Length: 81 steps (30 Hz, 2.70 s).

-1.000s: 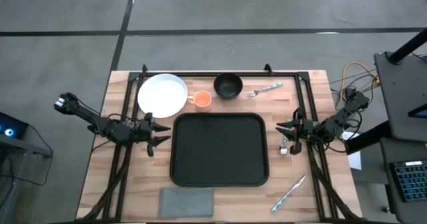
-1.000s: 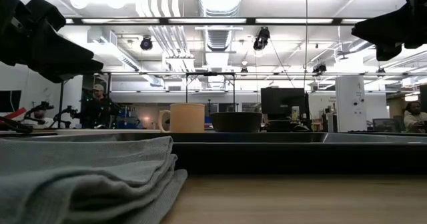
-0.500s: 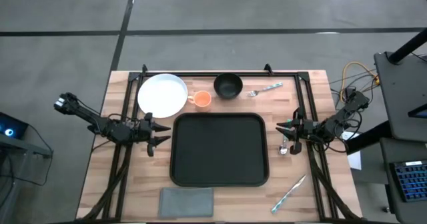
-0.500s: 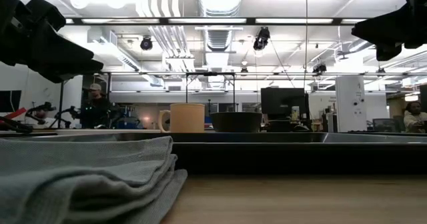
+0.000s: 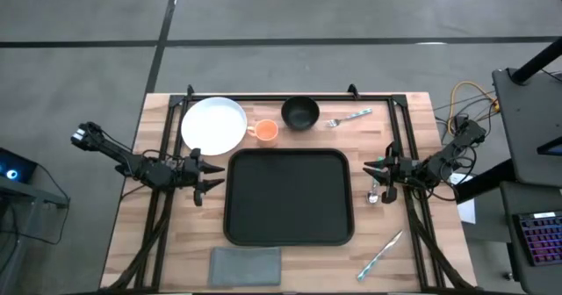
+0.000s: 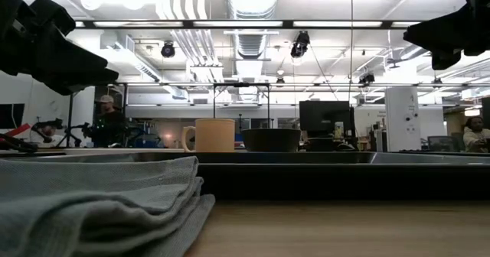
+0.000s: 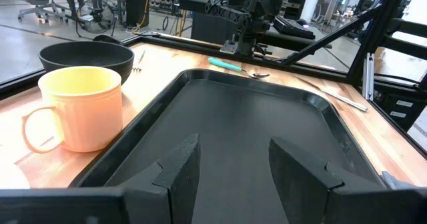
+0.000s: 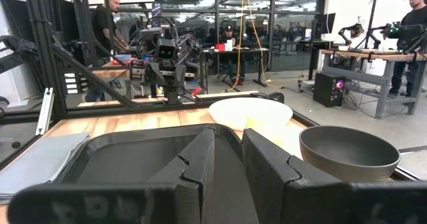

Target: Set up tray

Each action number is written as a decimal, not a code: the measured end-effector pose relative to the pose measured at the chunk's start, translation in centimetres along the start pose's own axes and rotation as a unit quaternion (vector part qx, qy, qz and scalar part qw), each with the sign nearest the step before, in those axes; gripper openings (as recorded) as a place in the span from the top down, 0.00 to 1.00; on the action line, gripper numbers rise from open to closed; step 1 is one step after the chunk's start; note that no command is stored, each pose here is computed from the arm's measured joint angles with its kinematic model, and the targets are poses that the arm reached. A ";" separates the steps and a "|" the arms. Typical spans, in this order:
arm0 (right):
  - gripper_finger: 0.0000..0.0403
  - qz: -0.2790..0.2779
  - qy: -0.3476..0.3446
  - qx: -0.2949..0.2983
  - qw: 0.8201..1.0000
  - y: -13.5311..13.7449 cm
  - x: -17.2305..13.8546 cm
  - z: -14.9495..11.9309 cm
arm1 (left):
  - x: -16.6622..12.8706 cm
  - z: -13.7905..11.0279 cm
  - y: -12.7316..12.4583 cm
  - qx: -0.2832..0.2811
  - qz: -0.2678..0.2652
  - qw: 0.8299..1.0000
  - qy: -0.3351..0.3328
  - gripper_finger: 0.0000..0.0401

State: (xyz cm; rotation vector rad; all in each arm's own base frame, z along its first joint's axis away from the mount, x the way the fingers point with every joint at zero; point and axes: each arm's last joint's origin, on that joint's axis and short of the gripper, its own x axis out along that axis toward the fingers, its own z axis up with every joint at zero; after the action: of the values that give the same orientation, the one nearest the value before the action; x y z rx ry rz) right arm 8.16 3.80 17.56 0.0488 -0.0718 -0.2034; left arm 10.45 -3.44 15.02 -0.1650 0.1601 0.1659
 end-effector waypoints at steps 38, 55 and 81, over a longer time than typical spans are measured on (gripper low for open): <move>0.83 0.000 0.000 0.000 1.000 0.0 0.0 0.0 | 0.0 0.0 0.0 0.000 0.000 1.000 0.000 0.60; 0.83 0.000 0.000 0.000 1.000 0.0 0.0 0.0 | 0.0 0.2 0.1 0.016 0.028 0.999 -0.013 0.60; 0.83 -0.002 -0.016 0.003 1.000 0.0 0.0 0.4 | 0.1 2.4 -0.4 0.021 0.058 0.998 -0.026 0.47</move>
State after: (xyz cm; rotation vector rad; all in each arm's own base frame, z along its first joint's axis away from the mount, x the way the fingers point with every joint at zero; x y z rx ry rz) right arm 8.14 3.77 17.98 0.0512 -0.1032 -0.2073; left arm 10.97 -3.37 17.43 -0.1089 0.1217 0.2818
